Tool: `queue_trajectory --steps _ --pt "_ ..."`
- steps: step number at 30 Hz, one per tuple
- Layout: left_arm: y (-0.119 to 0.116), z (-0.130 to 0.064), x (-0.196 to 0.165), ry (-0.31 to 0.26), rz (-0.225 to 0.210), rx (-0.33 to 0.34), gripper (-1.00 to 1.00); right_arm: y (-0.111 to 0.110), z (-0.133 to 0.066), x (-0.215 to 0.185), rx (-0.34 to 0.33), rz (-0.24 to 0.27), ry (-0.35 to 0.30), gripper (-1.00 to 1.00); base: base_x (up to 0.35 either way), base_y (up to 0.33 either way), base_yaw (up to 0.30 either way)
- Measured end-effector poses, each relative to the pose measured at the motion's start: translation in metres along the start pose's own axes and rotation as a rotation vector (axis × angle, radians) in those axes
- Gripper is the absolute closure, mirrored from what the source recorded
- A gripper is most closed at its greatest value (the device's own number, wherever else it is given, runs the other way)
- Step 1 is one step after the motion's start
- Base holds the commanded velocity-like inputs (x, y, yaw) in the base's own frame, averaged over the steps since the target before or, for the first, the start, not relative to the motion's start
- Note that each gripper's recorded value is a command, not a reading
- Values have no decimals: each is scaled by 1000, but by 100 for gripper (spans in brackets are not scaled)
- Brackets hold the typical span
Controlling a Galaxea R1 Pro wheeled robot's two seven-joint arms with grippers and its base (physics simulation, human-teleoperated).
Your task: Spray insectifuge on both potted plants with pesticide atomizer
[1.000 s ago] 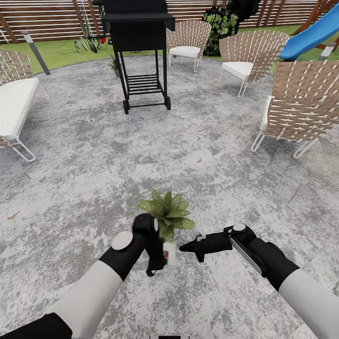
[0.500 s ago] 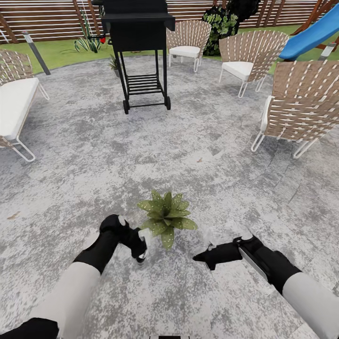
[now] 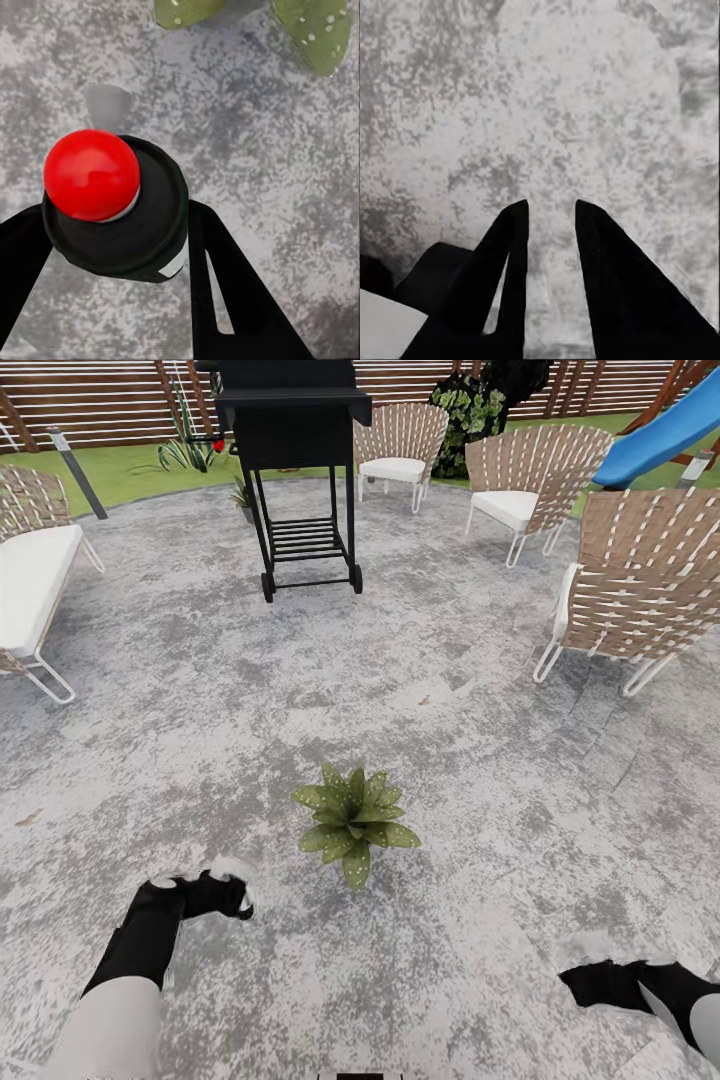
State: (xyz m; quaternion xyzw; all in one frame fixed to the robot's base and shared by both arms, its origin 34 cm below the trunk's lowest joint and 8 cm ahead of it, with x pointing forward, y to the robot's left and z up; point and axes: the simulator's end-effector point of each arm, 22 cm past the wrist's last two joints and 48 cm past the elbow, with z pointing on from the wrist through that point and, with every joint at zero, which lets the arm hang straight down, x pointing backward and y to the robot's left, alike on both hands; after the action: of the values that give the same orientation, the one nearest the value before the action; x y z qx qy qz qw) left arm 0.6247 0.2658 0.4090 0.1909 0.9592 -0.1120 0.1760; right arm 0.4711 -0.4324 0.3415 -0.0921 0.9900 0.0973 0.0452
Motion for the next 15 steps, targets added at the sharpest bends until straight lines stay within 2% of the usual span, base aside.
queue_trajectory --steps 1,2,4,6,8,9,11,12,15 --pt "7 -2 1 -21 -20 -14 100 -16 -1 -9 69 25 -41 -100 0 0 0" --pt "12 -3 4 -31 -39 -23 100 -23 -2 -13 99 44 -63 -100 0 0 0" --pt "19 0 22 -36 -107 -44 100 -34 -5 -24 143 117 -120 -100 0 0 0" --pt "24 14 46 -45 -142 -108 100 -43 -8 -34 175 211 -176 -100 0 0 0" --pt "21 33 77 -44 -181 -190 100 -69 -14 -33 292 283 -198 -100 0 0 0" --pt "22 36 88 -46 -207 -232 100 -77 -17 -32 332 295 -205 -100 0 0 0" --pt "25 37 103 -45 -240 -276 100 -83 -19 -32 359 299 -216 -100 0 0 0" --pt "24 36 115 -37 -258 -292 100 -84 -20 -32 367 300 -220 -100 0 0 0" --pt "22 35 126 -29 -276 -305 100 -85 -20 -31 373 300 -222 -100 0 0 0"
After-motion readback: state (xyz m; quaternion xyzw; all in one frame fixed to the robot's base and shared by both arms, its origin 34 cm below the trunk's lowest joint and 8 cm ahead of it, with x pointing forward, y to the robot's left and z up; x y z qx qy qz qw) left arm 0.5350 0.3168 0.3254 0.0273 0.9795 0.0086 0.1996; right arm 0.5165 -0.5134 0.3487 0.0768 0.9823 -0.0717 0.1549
